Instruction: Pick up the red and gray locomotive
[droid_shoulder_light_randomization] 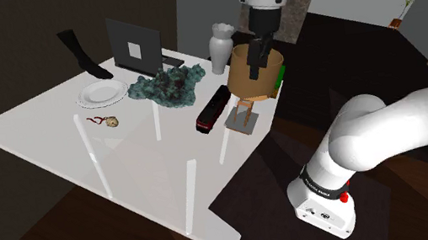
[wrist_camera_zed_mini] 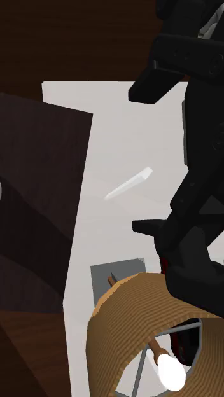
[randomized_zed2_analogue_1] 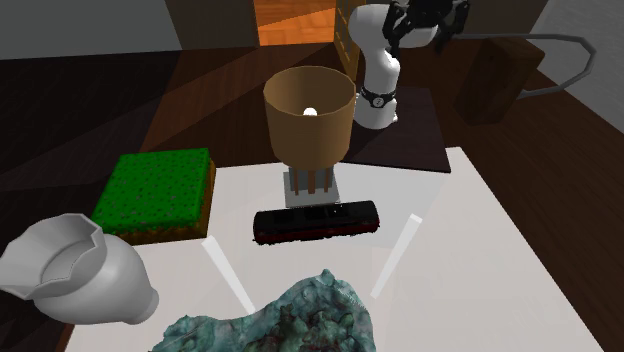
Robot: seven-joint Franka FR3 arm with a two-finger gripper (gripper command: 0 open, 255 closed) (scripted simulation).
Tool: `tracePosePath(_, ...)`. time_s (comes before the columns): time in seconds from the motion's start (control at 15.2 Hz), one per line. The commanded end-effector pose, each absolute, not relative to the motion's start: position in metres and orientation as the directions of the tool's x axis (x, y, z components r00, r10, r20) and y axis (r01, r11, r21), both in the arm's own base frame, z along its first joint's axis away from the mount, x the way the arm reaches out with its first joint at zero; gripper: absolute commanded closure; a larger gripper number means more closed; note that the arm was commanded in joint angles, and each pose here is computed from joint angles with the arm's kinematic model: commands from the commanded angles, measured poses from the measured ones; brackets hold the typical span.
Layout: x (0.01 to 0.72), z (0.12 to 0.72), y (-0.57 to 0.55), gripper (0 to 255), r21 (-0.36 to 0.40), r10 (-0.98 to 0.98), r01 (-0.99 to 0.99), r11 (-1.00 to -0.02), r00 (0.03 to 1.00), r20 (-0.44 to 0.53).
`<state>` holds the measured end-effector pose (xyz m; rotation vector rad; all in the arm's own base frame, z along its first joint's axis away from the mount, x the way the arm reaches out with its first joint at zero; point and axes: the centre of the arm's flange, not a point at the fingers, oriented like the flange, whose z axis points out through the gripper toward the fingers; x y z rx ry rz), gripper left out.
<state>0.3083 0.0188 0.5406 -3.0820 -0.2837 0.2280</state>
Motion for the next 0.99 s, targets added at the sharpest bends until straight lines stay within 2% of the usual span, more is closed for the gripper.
tracePosePath(0.0, 0.308, 0.541, 0.019, 0, -0.051, 0.184, 0.179, -0.983, 0.973, -0.142)
tracePosePath(0.46, 0.372, 0.479, 0.006, 0, -0.030, -0.093, -0.098, -0.995, 0.988, -0.125)
tracePosePath(0.92, 0.430, 0.420, -0.025, 0, -0.014, -0.364, -0.367, -0.930, 0.926, -0.101)
